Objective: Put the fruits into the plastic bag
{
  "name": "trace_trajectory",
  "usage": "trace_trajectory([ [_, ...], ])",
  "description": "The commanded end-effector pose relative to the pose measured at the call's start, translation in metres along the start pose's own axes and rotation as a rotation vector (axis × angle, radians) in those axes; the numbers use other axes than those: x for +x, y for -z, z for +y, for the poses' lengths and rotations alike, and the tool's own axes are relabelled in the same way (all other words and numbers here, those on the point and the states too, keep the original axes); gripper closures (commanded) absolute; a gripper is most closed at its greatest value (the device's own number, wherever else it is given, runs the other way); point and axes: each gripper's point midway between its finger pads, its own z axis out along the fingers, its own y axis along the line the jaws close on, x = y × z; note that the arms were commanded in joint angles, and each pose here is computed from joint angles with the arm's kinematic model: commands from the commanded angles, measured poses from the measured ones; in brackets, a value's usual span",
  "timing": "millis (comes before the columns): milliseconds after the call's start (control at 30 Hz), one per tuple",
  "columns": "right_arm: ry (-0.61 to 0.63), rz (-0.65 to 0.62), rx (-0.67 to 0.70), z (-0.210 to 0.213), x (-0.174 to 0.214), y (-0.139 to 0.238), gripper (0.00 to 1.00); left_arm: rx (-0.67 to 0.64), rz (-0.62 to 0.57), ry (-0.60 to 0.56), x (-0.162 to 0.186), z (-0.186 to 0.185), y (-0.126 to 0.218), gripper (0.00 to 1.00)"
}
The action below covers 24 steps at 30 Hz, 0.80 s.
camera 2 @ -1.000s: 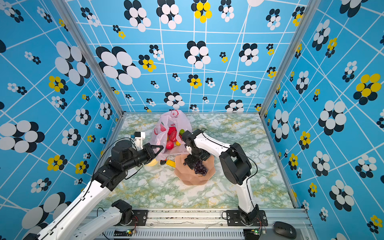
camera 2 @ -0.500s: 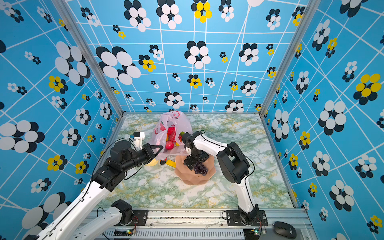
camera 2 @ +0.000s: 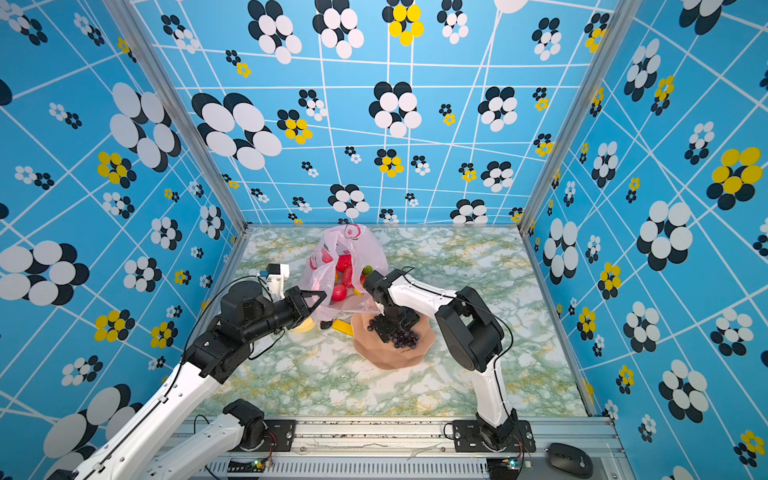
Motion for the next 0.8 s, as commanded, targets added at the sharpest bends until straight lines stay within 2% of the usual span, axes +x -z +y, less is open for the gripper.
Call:
trace_trajectory([
  [0, -0.033, 0.009, 0.007, -0.003, 0.003, -0.011, 0.18, 0.010, -0.006, -0.001, -0.001, -0.002, 0.000, 1.00],
  [267, -0.052, 0.003, -0.033, 0.004, 0.000, -0.011, 0.32, 0.006, -0.013, -0.002, -0.001, -0.001, 0.002, 1.00],
  [400, -0.065, -0.019, -0.043, 0.005, -0.003, -0.009, 0.43, 0.007, -0.010, 0.000, -0.001, 0.000, 0.002, 1.00],
  [600, -0.091, -0.098, -0.045, 0.004, -0.012, 0.003, 0.60, 0.008, -0.010, 0.000, 0.000, -0.001, 0.003, 1.00],
  [767, -0.114, -0.190, -0.050, 0.002, -0.021, 0.018, 0.70, 0.008, -0.014, 0.001, 0.000, -0.001, 0.004, 1.00],
])
